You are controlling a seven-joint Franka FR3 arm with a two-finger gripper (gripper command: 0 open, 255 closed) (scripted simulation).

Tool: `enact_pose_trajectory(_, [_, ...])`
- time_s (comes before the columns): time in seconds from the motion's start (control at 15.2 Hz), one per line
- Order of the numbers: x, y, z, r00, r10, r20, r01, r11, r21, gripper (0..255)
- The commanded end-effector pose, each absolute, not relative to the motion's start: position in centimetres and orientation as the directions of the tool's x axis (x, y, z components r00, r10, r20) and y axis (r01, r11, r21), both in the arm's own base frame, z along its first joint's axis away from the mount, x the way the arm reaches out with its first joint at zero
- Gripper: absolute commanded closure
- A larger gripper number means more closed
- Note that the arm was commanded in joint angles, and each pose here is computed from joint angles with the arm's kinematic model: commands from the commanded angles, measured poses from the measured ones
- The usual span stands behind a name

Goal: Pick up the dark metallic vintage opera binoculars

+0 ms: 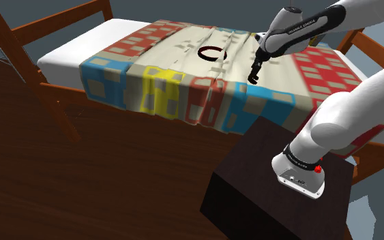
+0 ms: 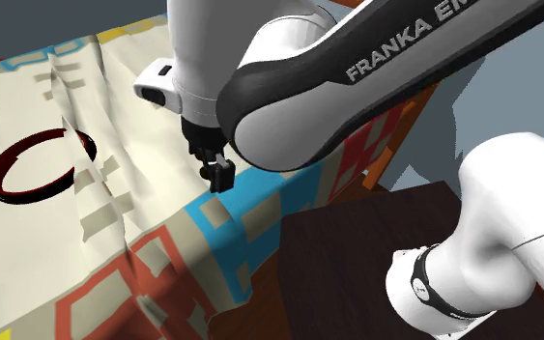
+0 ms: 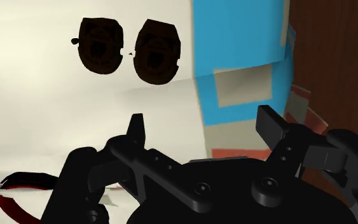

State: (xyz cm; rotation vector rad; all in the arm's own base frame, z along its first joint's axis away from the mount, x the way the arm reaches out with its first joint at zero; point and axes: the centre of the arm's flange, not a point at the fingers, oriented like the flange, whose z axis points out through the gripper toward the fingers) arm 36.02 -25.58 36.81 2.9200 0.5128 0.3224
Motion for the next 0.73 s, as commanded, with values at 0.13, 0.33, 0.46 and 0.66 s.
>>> enact_pose_trajectory(0.13, [37.3,-29.1,33.5,0.902,0.392,0.182,0.353,-0.912,0.21,0])
enact_pose_trajectory(0.33, [37.7,-30.1,32.0,0.897,0.402,0.182,0.363,-0.907,0.214,0])
enact_pose_trajectory(0.46, [37.7,-30.1,31.0,0.897,0.402,0.182,0.363,-0.907,0.214,0])
enact_pose_trajectory(0.66, [37.7,-30.1,29.4,0.897,0.402,0.182,0.363,-0.907,0.214,0])
